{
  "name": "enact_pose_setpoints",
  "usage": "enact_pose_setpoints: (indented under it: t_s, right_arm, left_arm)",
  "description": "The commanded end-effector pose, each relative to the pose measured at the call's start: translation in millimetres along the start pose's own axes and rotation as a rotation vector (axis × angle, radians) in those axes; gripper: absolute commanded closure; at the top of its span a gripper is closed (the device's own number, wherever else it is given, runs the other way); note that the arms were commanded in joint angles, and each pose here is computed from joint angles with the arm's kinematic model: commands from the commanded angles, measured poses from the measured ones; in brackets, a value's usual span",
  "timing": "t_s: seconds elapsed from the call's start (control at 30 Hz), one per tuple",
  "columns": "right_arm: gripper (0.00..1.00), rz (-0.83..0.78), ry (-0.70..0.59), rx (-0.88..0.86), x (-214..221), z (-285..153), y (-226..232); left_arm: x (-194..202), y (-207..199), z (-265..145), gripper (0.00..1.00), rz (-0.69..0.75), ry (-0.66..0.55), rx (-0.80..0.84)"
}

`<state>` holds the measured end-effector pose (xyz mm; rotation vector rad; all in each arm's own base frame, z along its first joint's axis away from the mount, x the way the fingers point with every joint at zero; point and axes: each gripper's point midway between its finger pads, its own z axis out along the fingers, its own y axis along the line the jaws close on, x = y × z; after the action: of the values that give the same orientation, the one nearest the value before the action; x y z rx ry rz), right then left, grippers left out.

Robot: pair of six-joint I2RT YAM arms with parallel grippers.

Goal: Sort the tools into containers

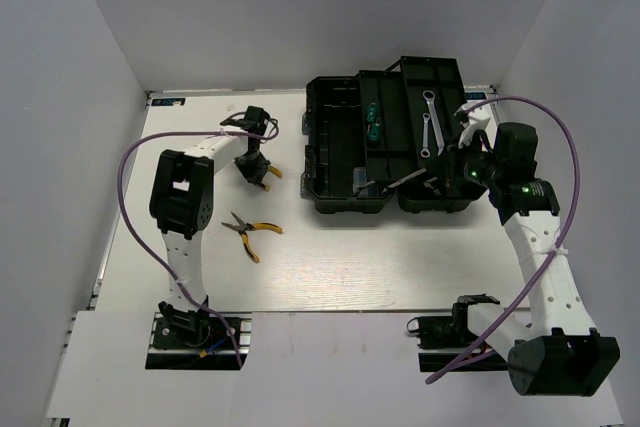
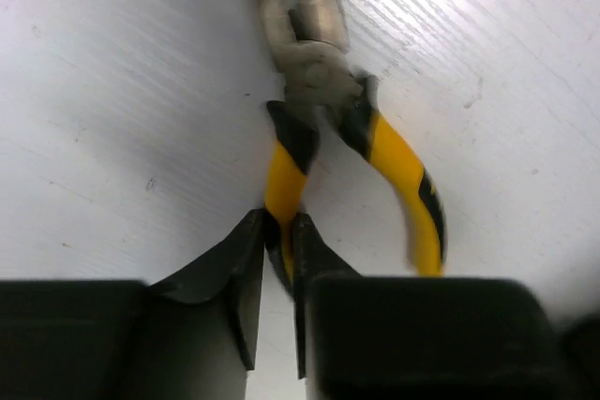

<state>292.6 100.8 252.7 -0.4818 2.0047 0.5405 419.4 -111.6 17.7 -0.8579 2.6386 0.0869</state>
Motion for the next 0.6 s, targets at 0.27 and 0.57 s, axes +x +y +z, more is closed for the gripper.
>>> enact_pose_setpoints:
  t_s: [0.27, 0.57]
  right_arm:
    - [0.55, -0.059, -0.025, -0.126, -4, -6, 25]
    - [0.59, -0.069, 0.014, -0.176, 2, 1, 33]
  left_arm:
    - [-51, -16, -79, 1.0, 0.086, -0.239, 0.15]
    - [-15, -155, -202, 1.0, 0.607, -0.191, 0.988]
